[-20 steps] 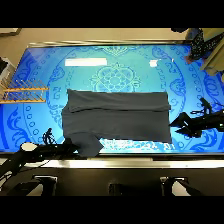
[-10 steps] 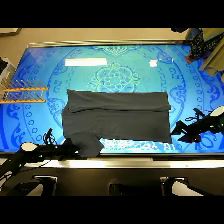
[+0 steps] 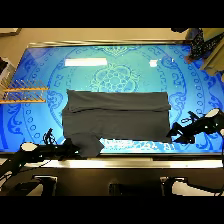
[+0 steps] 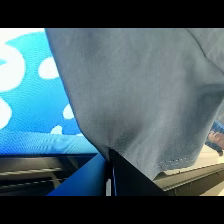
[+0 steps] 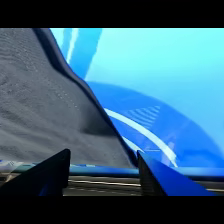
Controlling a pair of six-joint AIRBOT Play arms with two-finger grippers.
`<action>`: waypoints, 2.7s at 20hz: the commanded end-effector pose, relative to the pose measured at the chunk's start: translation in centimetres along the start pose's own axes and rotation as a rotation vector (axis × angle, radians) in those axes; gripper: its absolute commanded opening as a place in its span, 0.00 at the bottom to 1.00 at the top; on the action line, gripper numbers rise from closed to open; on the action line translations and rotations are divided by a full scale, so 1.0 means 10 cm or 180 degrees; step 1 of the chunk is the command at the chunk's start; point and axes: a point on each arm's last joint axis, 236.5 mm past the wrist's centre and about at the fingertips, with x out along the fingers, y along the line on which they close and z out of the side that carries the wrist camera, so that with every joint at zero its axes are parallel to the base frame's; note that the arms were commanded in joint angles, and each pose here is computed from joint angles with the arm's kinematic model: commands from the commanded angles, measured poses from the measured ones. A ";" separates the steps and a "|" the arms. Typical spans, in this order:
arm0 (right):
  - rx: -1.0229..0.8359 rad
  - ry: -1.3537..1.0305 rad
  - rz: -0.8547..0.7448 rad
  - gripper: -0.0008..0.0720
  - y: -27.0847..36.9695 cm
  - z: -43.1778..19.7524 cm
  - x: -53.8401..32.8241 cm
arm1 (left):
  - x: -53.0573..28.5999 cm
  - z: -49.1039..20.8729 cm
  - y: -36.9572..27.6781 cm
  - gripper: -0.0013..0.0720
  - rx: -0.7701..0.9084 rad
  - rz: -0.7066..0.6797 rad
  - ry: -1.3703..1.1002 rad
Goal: Fold the clothes and pants, and hang the long-sleeved shirts on hangers.
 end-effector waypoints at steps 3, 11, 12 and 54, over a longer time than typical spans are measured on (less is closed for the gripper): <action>0.0108 0.0032 0.0066 0.65 0.04 -0.01 0.02 | 0.00 0.00 0.00 0.04 0.0001 0.0003 -0.0006; 0.0156 0.0342 0.0168 0.12 0.02 -0.33 0.27 | -0.01 0.02 -0.02 0.04 0.0019 -0.0009 -0.0008; 0.0127 0.0230 0.0158 0.06 0.03 -0.28 0.24 | -0.02 0.03 -0.06 0.04 0.0038 -0.0024 -0.0014; -0.0848 -0.1083 -0.0331 0.05 1.02 1.15 -0.39 | -0.19 2.41 -1.61 0.04 0.1350 0.0351 0.0396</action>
